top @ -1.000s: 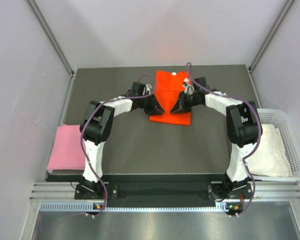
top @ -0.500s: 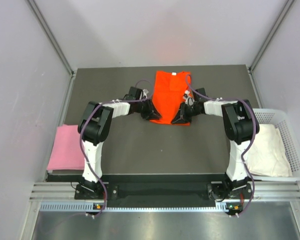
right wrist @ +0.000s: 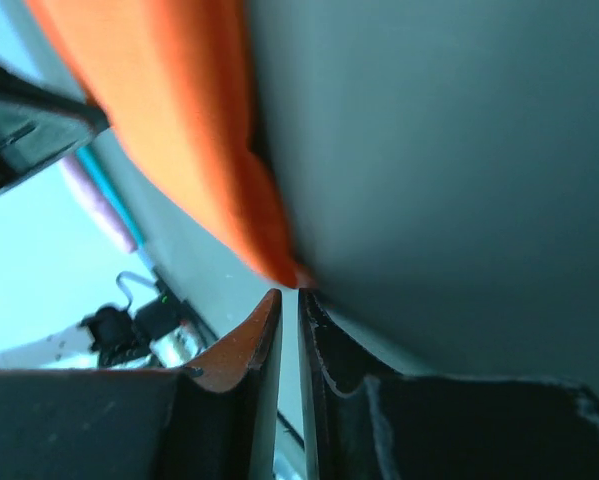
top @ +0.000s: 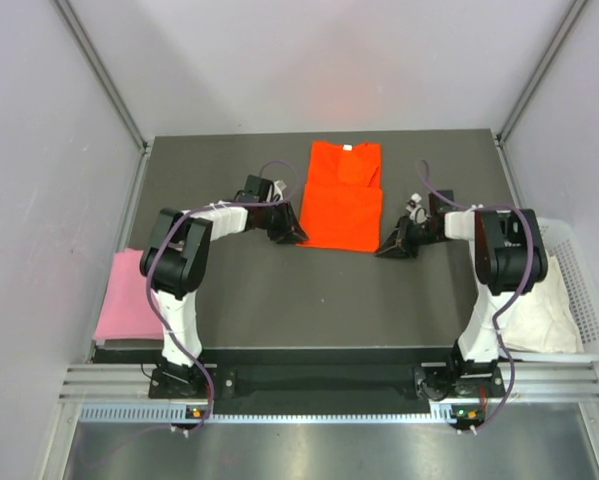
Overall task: Fold and stack the t-shirts
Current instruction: Fold the tshirt
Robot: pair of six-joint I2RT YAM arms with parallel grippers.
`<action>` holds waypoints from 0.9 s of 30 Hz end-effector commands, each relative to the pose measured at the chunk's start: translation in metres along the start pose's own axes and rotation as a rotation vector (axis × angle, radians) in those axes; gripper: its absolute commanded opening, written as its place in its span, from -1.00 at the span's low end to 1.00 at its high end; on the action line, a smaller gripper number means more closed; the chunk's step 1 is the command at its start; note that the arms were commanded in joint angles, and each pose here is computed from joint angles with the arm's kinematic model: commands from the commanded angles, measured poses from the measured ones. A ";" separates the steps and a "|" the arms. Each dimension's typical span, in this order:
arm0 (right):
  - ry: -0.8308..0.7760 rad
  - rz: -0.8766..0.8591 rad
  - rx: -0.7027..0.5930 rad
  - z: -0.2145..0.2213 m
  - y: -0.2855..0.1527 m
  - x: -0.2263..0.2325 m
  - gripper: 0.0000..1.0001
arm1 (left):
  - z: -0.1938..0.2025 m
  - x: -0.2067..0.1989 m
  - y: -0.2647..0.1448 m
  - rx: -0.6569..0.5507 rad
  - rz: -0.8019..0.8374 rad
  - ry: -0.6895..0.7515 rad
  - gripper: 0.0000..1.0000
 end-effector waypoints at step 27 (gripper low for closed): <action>-0.148 0.049 -0.069 -0.021 0.006 0.038 -0.66 | -0.013 -0.016 -0.006 -0.012 0.065 0.031 -0.39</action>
Point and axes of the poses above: each gripper's point midway between its finger pads, its own y axis out along the fingers, its own x axis along the line the jaws close on, z = x × y, the point moved 7 cm from there along -y, back along the fingers
